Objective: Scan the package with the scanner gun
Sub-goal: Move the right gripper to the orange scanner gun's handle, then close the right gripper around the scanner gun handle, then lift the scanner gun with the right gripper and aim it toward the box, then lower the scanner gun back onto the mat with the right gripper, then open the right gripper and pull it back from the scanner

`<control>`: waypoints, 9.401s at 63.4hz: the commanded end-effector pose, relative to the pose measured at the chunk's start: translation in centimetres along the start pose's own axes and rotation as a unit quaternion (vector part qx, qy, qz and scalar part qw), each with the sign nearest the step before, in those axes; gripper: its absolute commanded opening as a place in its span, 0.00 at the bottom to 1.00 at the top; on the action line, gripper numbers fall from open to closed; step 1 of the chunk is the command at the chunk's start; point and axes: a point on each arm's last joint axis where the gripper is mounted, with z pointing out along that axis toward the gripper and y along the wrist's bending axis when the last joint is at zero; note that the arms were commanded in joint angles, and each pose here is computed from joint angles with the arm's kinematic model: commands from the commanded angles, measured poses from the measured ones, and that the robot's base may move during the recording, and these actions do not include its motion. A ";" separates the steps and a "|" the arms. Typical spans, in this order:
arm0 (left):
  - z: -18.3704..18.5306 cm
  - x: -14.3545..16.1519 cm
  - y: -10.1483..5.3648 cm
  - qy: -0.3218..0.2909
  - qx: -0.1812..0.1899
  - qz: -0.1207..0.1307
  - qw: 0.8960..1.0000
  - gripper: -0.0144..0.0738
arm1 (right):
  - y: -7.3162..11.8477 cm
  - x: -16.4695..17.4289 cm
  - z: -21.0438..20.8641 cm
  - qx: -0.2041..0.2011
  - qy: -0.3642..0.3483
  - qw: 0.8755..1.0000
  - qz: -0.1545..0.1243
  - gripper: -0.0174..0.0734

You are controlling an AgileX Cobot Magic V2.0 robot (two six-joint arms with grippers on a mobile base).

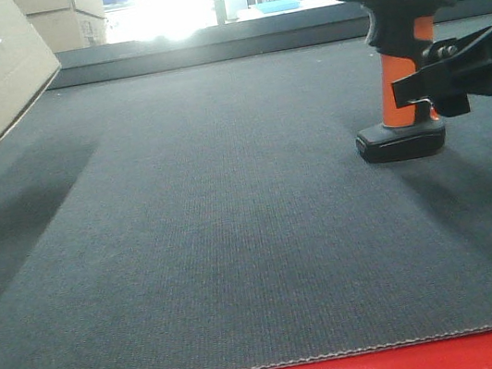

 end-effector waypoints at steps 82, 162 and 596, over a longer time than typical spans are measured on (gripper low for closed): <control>-0.8 -0.2 -0.2 -0.021 0.006 -0.002 1.000 0.26 | 0.6 -0.3 6.1 -0.007 -0.178 0.981 0.076 0.81; -0.8 -0.2 -0.2 -0.017 0.007 -0.003 1.000 0.26 | 0.3 -1.7 8.0 0.022 -0.159 0.981 0.107 0.81; -0.8 0.0 -0.2 -0.009 0.007 -0.003 1.000 0.26 | 2.2 -1.8 8.6 0.005 -0.178 0.983 0.051 0.81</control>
